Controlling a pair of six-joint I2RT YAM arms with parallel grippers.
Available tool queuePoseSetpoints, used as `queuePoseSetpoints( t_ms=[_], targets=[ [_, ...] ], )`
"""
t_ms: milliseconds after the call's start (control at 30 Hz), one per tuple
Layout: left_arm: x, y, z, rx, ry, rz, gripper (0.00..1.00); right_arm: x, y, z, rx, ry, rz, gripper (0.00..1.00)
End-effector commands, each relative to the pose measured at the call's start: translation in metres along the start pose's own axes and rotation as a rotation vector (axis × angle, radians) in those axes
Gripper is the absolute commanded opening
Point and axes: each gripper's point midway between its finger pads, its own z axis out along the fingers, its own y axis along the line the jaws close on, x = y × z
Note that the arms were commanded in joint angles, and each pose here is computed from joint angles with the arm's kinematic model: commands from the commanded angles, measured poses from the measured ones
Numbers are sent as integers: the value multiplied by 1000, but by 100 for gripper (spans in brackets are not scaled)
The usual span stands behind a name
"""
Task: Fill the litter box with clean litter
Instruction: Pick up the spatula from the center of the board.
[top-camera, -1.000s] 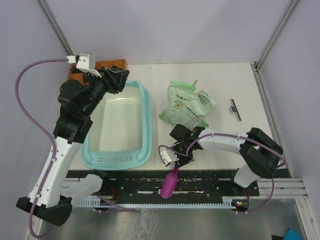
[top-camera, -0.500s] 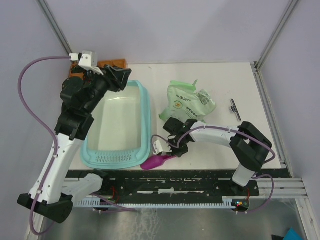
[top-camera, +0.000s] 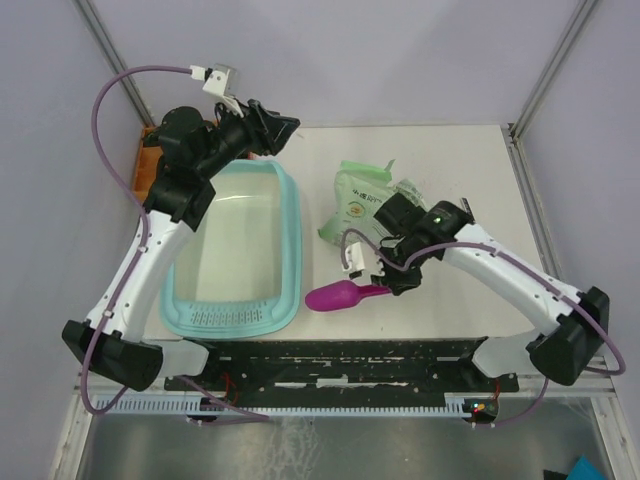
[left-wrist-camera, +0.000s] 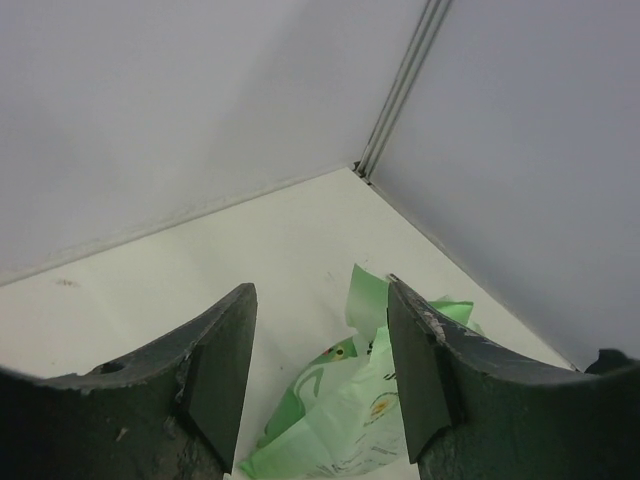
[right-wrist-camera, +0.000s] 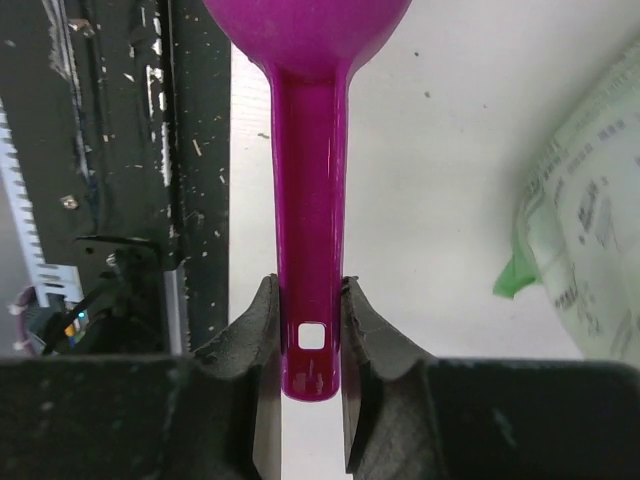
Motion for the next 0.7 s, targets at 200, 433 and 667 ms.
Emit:
queuePoseSetpoints(
  t_ms=[200,433,667],
  targets=[
    [-60,-37,16,209,-141,153,63,9,18,-107,23,-68,169,2],
    [-36,-36,23,275,-68,295,65,-48,3,-176,82,-295,302,2],
    [-7,-34,4,297,-32,452,69,-73,-40,-200,137,-408,379,2]
  ],
)
